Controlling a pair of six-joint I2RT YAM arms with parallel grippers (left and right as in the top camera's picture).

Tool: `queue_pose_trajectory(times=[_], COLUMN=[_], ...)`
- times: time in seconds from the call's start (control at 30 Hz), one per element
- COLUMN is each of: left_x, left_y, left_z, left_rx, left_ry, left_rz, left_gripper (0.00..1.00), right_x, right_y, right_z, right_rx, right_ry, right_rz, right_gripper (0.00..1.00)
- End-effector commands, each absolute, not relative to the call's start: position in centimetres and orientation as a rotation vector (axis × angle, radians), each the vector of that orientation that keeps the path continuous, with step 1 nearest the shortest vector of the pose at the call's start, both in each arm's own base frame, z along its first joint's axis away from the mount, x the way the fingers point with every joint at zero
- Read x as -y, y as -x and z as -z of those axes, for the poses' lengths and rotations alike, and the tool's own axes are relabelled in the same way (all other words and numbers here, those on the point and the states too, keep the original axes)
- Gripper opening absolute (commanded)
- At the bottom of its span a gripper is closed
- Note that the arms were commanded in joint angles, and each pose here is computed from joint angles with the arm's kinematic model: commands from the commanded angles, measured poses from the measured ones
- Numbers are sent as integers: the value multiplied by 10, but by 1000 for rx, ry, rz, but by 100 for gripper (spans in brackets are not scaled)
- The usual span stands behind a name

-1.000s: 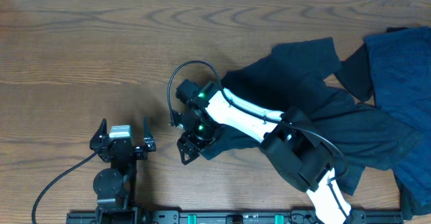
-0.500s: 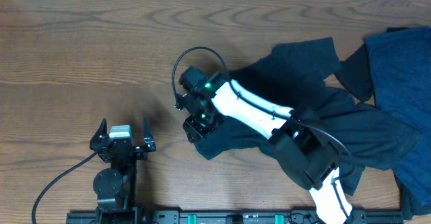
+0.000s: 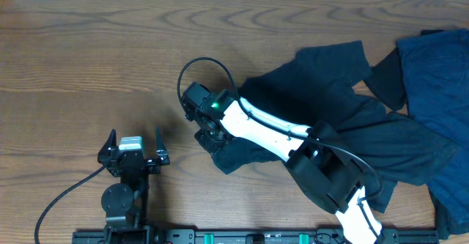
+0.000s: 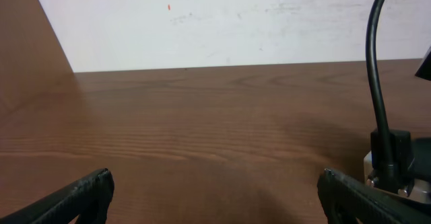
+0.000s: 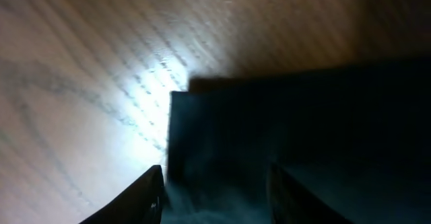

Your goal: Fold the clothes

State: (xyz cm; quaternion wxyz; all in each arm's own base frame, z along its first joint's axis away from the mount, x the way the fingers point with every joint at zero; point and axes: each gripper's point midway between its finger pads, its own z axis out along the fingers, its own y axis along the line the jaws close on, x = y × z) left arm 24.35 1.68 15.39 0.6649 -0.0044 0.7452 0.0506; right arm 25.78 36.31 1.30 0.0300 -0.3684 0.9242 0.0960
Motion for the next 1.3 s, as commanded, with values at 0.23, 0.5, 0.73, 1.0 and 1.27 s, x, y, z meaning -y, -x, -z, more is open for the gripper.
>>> queue_pose_trajectory(times=[0.23, 0.5, 0.73, 1.0, 1.27], left_x=[-21, -21, -21, -21, -21], left_y=[-243, -243, -243, -243, -243], left_z=[-136, -136, -136, -136, -136], left_rx=[-1730, -1730, -1730, -1730, -1730], left_ry=[19, 19, 19, 19, 19], left_rz=[-141, -141, -141, -141, -141], left_gripper=[98, 98, 98, 98, 98], right_x=[-373, -379, -379, -380, -377], right_y=[-256, -248, -249, -247, -244], right_z=[-26, -27, -26, -26, -20], right_rx=[-2796, -2781, -2780, -2778, -2786], right_ry=[1136, 1167, 1166, 1173, 1175], right_rz=[-289, -292, -287, -287, -280], right_gripper=[49, 49, 41, 38, 36])
